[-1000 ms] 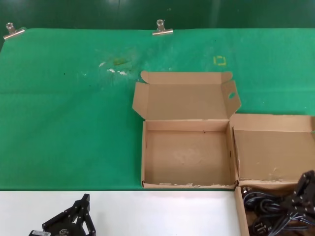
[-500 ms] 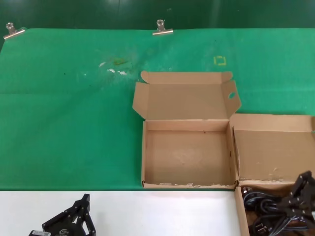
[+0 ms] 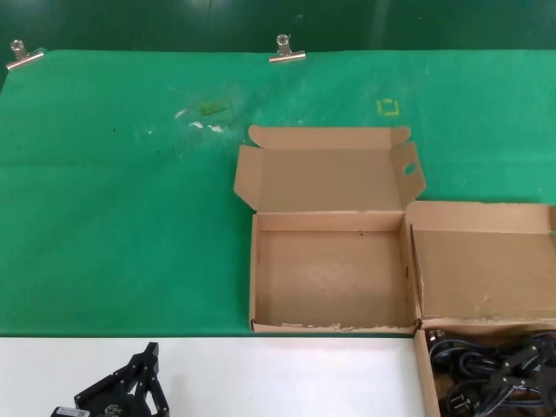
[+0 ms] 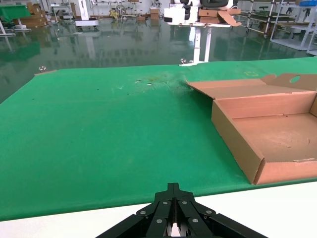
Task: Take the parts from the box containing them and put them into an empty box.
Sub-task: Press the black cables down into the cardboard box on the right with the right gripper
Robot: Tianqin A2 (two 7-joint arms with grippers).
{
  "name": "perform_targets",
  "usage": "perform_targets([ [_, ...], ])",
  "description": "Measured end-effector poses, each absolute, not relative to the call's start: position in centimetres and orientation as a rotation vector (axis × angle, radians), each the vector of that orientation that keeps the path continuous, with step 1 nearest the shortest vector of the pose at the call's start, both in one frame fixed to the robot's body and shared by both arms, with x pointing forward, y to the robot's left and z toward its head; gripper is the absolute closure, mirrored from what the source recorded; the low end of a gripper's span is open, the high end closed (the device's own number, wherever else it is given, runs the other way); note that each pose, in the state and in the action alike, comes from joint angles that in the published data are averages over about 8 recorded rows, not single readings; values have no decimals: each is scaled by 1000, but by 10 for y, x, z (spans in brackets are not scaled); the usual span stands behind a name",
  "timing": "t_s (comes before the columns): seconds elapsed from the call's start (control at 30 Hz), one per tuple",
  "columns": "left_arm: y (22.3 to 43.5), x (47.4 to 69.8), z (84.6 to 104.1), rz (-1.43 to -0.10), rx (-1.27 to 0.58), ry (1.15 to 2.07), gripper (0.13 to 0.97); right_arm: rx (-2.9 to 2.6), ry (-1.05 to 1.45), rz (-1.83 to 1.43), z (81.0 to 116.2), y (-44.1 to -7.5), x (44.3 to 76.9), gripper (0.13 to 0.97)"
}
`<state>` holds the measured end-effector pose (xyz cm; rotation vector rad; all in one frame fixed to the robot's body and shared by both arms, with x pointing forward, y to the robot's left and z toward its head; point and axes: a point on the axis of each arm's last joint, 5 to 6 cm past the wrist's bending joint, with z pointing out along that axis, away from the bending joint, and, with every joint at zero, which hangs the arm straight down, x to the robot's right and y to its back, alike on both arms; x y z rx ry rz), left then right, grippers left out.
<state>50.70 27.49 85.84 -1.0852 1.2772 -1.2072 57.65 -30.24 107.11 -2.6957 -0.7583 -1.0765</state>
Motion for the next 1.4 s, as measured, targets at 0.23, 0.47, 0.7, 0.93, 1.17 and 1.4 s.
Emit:
perform_targets([
  [0.23,275,507,858,-1207,-1085,1277,948,-2694,-765,-1066,1066,-302,577,754],
  [0.47,275,507,858,-1207,-1085,1277,948,-2686,-773,-1049,1060,-301,580,624],
  [0.7,275,507,858,-1207,-1085,1277,948,-2674,-783,-1039,1052,-299,586,472],
  [0.93,275,507,858,-1207,-1085,1277,948,-2662,-787,-1043,1048,-296,591,503],
  [1.17,275,507,858,-1207,-1085,1277,948,-2662,-792,-1036,1045,-293,595,534],
  [1.4,275,507,858,-1207,-1085,1277,948,-2669,-796,-1027,1043,-291,597,611],
])
